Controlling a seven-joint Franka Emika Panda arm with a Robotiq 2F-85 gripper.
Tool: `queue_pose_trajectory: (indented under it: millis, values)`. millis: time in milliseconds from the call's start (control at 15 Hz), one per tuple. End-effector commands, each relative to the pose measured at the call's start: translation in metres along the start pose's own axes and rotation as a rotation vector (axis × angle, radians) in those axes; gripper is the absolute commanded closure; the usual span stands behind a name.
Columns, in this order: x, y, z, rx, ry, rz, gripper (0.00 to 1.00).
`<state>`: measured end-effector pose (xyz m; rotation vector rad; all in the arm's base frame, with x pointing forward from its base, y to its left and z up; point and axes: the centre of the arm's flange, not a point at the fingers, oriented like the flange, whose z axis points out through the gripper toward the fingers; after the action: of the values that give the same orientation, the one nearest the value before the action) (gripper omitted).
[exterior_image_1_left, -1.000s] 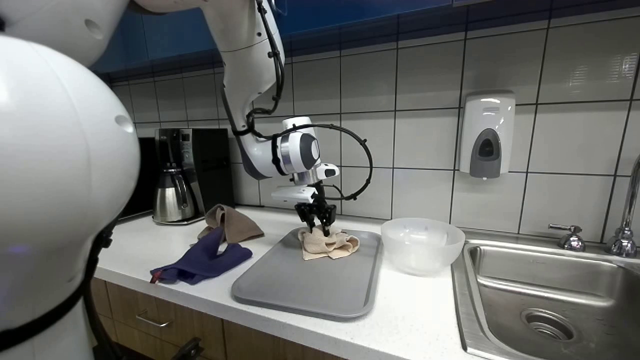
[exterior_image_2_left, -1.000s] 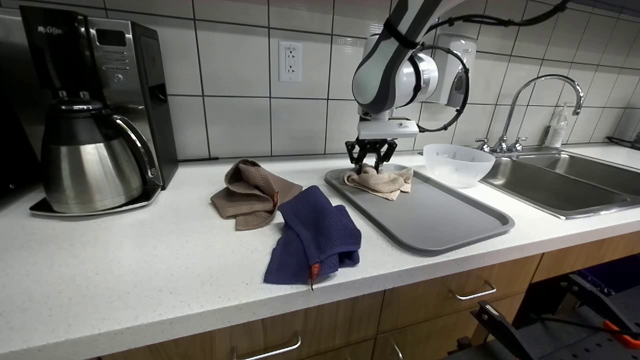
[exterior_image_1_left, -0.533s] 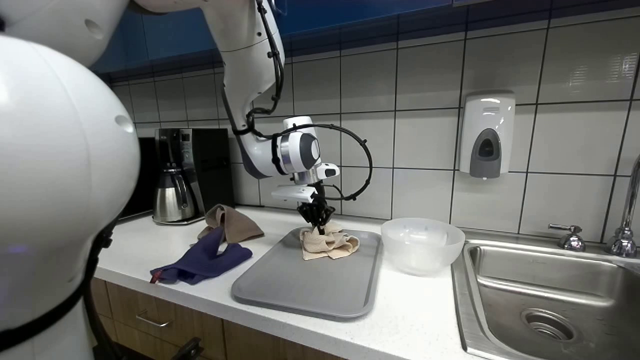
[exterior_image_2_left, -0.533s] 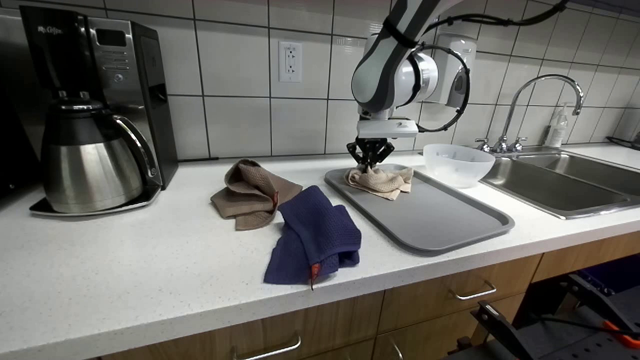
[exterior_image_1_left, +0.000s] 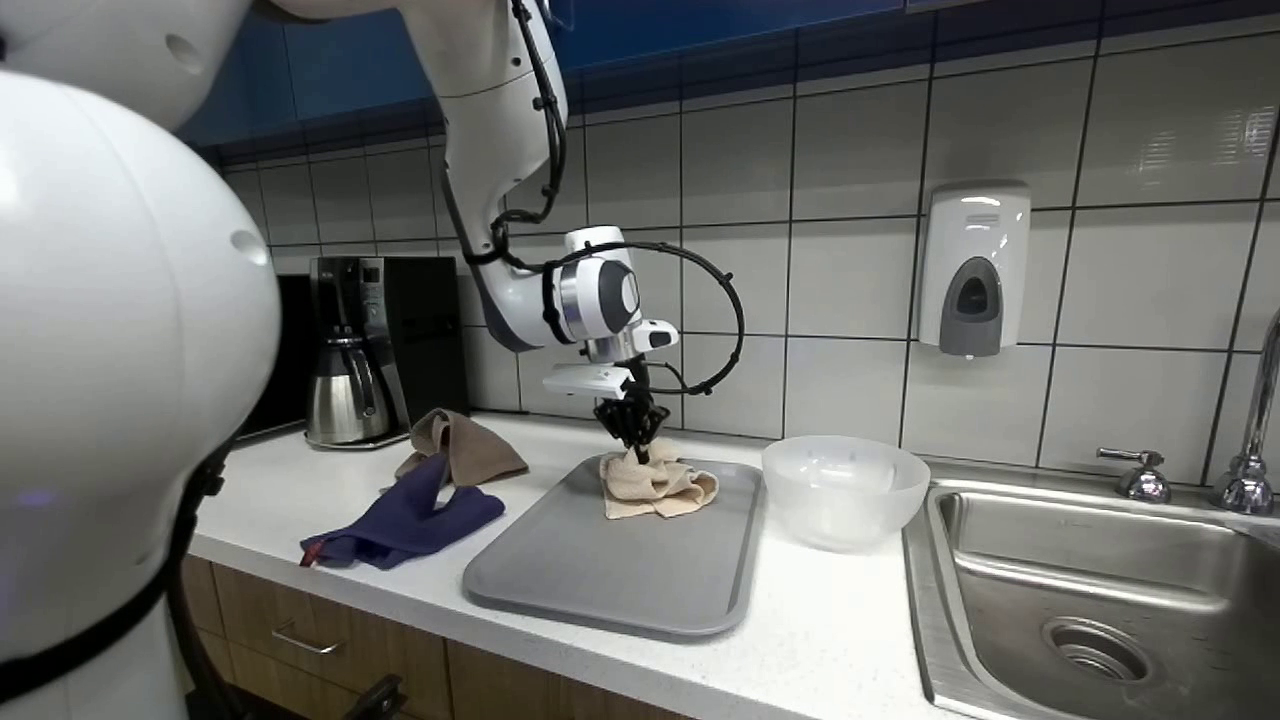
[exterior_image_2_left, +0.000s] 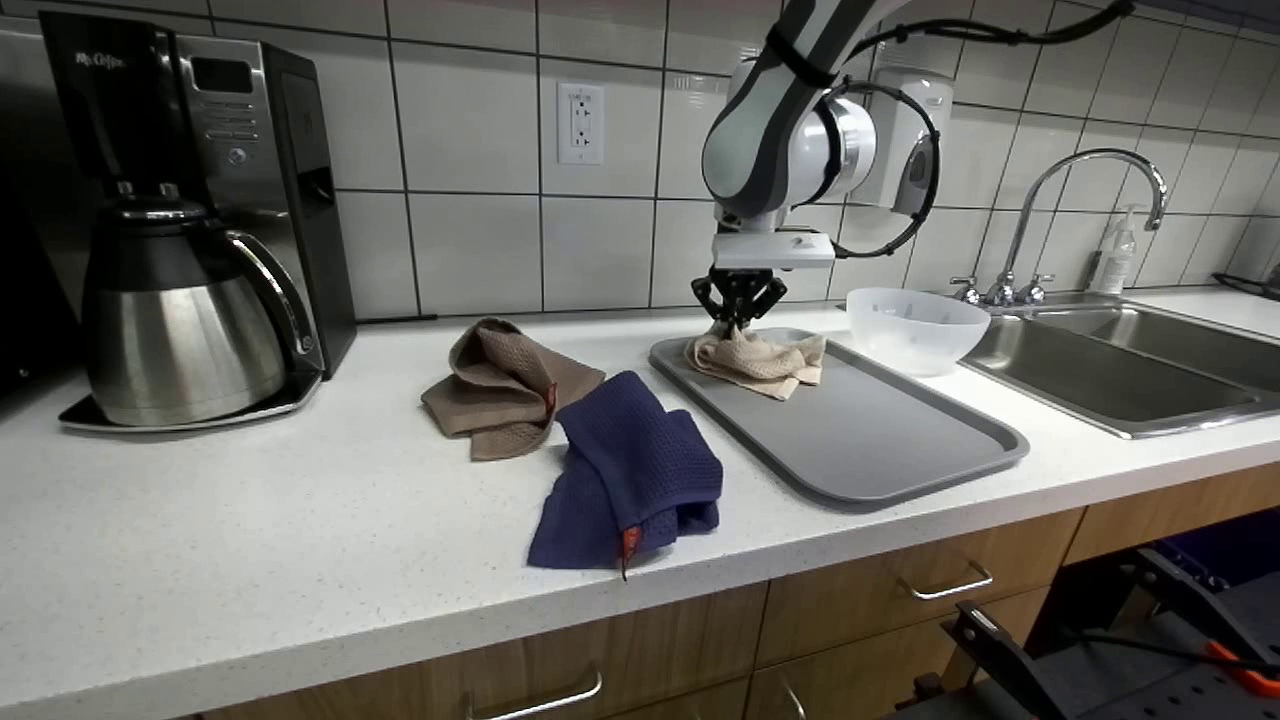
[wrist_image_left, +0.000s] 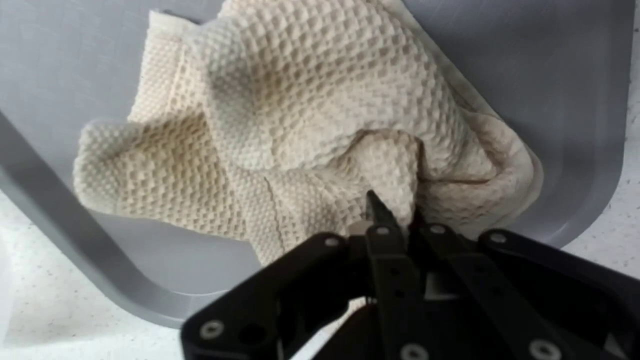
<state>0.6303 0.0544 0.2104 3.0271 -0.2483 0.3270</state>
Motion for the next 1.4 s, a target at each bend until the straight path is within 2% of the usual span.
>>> queue_pose_trajectory:
  millis: [0, 667, 1333]
  values:
    - [0.002, -0.002, -0.023, 0.011, 0.026, 0.009, 0.98]
    - [0.018, -0.003, -0.063, 0.035, 0.108, 0.017, 0.98]
    - [0.043, -0.008, -0.071, 0.053, 0.158, 0.030, 0.98]
